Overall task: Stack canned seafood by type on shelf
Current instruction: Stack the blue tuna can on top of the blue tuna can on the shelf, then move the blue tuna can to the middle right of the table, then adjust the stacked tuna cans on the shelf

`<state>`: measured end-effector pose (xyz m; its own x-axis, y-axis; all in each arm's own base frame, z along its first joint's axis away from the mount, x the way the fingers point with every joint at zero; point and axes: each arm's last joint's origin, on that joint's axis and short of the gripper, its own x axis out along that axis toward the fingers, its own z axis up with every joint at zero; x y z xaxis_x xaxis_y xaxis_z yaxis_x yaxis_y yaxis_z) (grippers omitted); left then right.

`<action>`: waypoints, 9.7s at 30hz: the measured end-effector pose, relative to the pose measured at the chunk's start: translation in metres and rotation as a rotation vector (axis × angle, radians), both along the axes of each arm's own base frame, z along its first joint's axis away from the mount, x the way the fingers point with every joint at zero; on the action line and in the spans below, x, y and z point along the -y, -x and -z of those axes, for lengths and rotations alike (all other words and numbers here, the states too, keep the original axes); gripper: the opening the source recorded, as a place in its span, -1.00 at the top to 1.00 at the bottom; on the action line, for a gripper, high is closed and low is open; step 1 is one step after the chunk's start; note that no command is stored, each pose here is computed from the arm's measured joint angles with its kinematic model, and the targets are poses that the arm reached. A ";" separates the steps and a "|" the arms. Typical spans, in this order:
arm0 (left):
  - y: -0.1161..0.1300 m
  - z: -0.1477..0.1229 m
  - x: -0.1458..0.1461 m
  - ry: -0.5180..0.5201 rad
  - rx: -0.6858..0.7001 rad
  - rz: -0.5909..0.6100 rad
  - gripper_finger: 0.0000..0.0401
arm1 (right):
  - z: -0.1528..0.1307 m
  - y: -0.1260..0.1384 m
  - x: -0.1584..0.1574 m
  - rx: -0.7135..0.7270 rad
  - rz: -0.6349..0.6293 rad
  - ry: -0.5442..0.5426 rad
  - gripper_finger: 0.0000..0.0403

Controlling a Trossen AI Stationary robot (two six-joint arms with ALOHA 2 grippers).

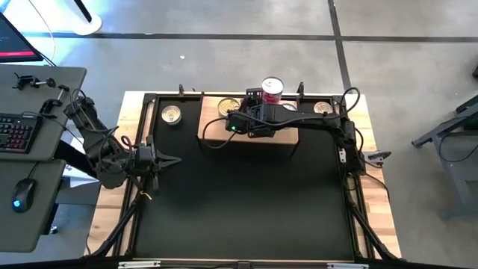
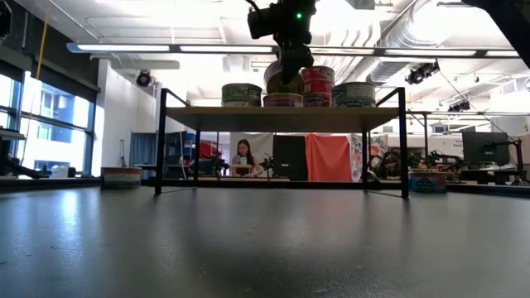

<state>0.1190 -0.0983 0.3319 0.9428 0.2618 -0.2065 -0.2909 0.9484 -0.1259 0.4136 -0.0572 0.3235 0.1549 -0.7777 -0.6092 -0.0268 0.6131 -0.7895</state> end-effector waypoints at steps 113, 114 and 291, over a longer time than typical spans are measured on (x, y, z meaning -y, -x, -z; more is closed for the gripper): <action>-0.071 -0.036 -0.099 0.171 0.281 0.143 1.00 | 0.140 0.274 0.140 0.975 1.384 -0.259 1.00; -0.068 -0.037 -0.099 0.171 0.281 0.143 1.00 | 0.145 0.273 0.141 0.951 1.399 -0.241 1.00; -0.042 -0.039 -0.107 -0.259 0.142 -0.086 1.00 | 0.051 0.111 -0.120 0.539 0.190 -1.236 1.00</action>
<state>0.1608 0.0089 0.3714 0.9296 0.3684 0.0097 -0.3681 0.9270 0.0717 0.3025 0.0627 0.2723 0.5452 0.1911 -0.8163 0.2710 0.8812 0.3873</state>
